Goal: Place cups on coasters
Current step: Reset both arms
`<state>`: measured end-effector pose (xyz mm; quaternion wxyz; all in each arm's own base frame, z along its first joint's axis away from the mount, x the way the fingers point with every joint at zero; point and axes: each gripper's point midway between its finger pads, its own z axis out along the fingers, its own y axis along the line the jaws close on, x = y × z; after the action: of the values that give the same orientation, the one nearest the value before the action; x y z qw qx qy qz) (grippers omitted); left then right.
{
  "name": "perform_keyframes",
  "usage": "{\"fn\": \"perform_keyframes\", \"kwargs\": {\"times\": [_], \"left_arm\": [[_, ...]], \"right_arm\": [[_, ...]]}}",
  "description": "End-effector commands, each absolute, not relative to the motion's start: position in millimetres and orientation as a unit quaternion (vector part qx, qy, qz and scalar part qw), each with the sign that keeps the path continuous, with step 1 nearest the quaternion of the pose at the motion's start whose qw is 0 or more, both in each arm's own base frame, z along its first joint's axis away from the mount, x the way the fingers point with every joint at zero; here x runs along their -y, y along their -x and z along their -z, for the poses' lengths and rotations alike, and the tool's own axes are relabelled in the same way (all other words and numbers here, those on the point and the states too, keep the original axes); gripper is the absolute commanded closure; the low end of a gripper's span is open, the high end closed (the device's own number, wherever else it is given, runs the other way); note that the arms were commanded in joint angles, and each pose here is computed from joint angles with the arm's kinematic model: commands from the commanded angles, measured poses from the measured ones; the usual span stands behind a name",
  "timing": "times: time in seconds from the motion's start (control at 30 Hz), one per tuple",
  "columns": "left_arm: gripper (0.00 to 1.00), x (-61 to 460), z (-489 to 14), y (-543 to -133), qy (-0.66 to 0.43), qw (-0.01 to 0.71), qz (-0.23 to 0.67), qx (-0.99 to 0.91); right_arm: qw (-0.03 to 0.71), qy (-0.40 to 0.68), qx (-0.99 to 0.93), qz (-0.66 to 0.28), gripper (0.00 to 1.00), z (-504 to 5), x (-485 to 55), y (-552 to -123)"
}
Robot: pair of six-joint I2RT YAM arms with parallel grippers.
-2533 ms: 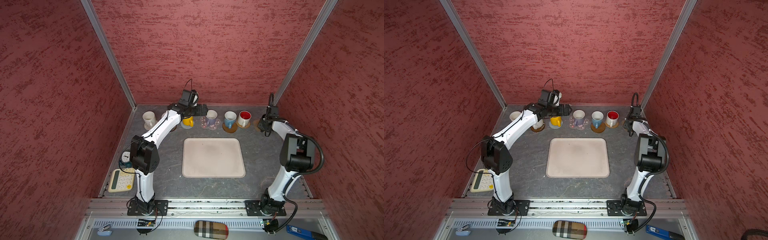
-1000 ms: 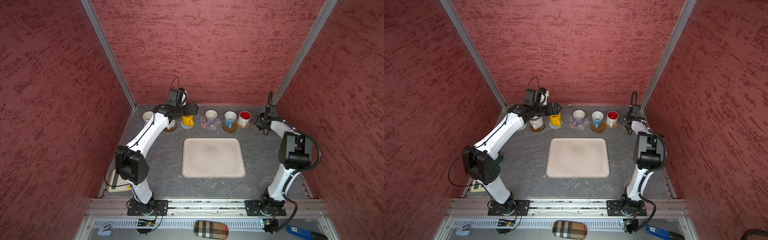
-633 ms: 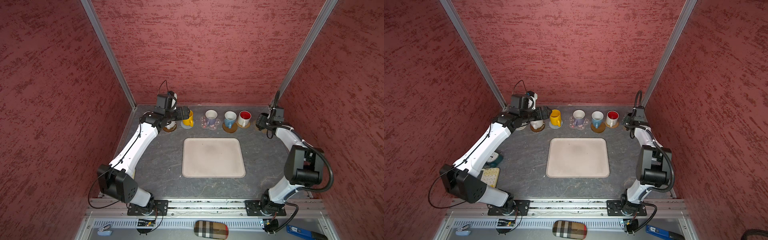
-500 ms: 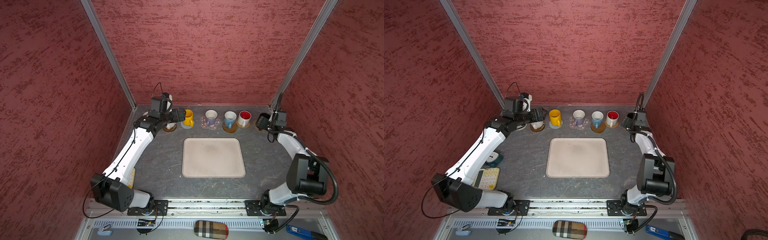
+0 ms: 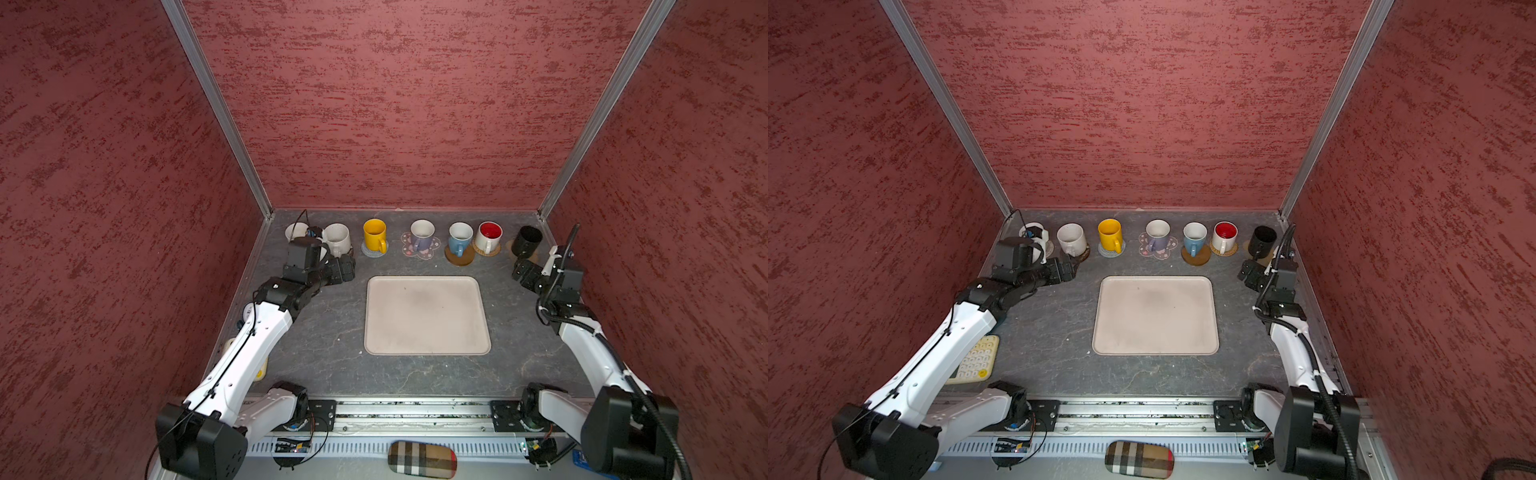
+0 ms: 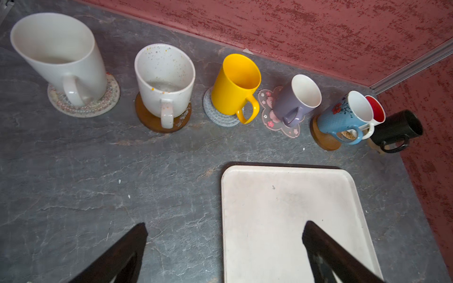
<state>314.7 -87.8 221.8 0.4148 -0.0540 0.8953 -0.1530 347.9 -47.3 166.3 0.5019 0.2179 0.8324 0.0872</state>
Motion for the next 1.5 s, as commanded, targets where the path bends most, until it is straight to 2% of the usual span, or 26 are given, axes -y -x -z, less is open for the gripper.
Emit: {"fn": "perform_keyframes", "kwargs": {"times": [0.0, 0.3, 0.47, 0.67, 0.9, 1.13, 1.33, 1.47], "left_arm": [[0.01, 68.1, -232.7, -312.0, 0.075, 0.477, 0.128, -0.866], [0.00, 39.4, -193.0, -316.6, 0.064, 0.473, 0.044, -0.878], [0.01, 29.1, -180.9, -332.5, 0.050, 0.478, 0.048, -0.875], [0.01, -5.0, -160.6, -352.2, 0.100, 0.486, 0.043, -0.867], [0.01, -27.0, -137.3, -384.7, 0.146, 0.470, 0.037, -0.870], [0.01, -34.1, -115.3, -415.0, 0.134, 0.448, 0.012, -0.884], [0.01, -34.9, -109.0, -431.8, 0.120, 0.462, 0.020, -0.878], [0.01, -37.8, -103.2, -434.8, 0.113, 0.476, 0.008, -0.872]], "right_arm": [[0.552, -0.204, -0.802, -0.104, 0.01, -182.9, 40.7, -348.8], [0.599, -0.181, -0.776, -0.082, 0.01, -167.9, 43.1, -342.0], [0.621, -0.159, -0.765, -0.061, 0.01, -172.4, 45.1, -344.3], [0.680, -0.160, -0.715, -0.038, 0.01, -175.3, 54.0, -337.4], [0.669, -0.153, -0.726, -0.024, 0.01, -166.9, 58.9, -362.0], [0.663, -0.147, -0.734, 0.002, 0.01, -162.2, 67.3, -382.7], [0.624, -0.146, -0.768, -0.001, 0.01, -138.2, 67.4, -403.0], [0.627, -0.145, -0.766, -0.002, 0.01, -138.6, 67.3, -401.5]]}}
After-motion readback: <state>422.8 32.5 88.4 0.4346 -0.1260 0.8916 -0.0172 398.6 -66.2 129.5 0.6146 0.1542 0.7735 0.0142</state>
